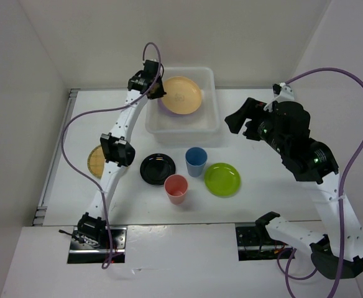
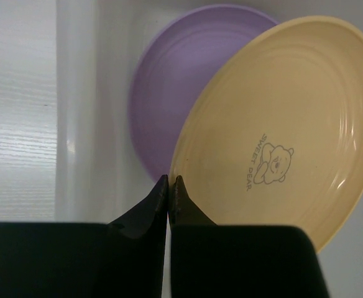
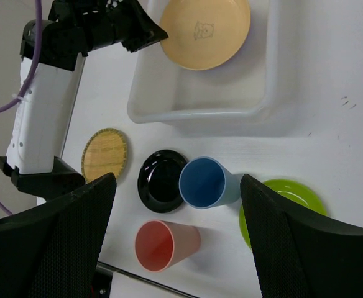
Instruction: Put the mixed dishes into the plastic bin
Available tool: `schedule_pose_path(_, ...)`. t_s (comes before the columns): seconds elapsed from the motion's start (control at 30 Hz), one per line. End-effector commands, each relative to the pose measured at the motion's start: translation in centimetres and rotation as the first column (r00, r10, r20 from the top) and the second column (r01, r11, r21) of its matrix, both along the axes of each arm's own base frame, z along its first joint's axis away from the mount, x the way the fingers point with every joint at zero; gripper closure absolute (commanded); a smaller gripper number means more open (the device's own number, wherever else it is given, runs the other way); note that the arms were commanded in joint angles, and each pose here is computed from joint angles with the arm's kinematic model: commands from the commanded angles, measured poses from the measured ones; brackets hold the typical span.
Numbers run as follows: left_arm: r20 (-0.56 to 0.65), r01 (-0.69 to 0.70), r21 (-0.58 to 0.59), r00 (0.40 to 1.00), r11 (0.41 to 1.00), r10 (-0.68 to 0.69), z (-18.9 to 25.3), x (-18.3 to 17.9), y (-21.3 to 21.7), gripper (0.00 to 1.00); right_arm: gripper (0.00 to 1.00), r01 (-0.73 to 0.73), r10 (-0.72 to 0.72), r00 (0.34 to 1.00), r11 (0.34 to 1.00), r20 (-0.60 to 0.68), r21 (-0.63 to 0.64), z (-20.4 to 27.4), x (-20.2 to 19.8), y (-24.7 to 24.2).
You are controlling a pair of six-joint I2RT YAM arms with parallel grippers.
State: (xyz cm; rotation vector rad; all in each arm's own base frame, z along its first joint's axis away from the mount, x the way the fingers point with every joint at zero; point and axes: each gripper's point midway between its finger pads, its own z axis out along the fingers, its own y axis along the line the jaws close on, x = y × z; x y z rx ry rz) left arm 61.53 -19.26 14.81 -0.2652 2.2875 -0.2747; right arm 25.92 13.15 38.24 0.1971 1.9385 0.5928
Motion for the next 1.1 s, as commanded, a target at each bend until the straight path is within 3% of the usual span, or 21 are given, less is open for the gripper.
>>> schedule_pose_path(0.0, 0.063, -0.024, 0.01, 0.998, 1.0, 0.023, 0.1, 1.2, -0.8, 1.0, 0.14, -0.001, 0.0, 0.999, 1.0, 0.037, 0.025, 0.7, 0.3, 0.1)
schedule_pose_path(0.27, 0.092, -0.066, 0.068, 0.994, 0.995, 0.06, -0.6, 1.9, -0.1, 1.0, 0.14, -0.017, 0.016, 1.0, 0.999, 0.02, 0.033, 0.0, 0.3, 0.5)
schedule_pose_path(0.47, 0.109, -0.099, 0.113, 0.99, 0.989, 0.087, -1.3, 2.5, 0.8, 0.81, 0.14, -0.025, 0.025, 1.0, 0.999, 0.01, 0.032, -0.4, 0.6, 0.8)
schedule_pose_path(0.6, 0.131, -0.109, 0.109, 0.987, 0.988, 0.095, -0.9, 2.9, 0.8, 0.74, 0.14, -0.025, 0.025, 1.0, 0.999, 0.01, 0.032, -0.4, 0.6, 0.8)
schedule_pose_path(0.63, 0.131, -0.109, 0.109, 0.987, 0.988, 0.095, -0.9, 2.9, 0.8, 0.68, 0.14, -0.025, 0.025, 1.0, 0.999, 0.01, 0.032, -0.4, 0.6, 0.8)
schedule_pose_path(0.77, 0.141, -0.105, 0.112, 0.986, 0.988, 0.089, -1.2, 3.2, 0.7, 0.6, 0.14, -0.025, 0.025, 1.0, 0.999, 0.002, 0.028, -0.7, 0.8, 1.0)
schedule_pose_path(0.93, 0.234, -0.108, 0.091, 0.969, 0.99, 0.085, 4.2, 2.9, -0.1, 0.54, 0.14, -0.003, 0.003, 1.0, 1.0, -0.027, 0.006, -2.4, 1.2, 0.7)
schedule_pose_path(1.03, 0.321, -0.103, 0.074, 0.944, 0.992, 0.074, 10.4, 1.7, -0.2, 0.5, 0.13, 0.02, -0.021, 0.998, 1.0, -0.056, -0.008, -4.3, 1.7, 0.6)
schedule_pose_path(1.07, 0.373, -0.092, 0.06, 0.926, 0.994, 0.063, 14.3, 0.6, -0.3, 0.47, 0.13, 0.024, -0.025, 0.996, 1.0, -0.085, -0.013, -5.8, 1.8, 0.7)
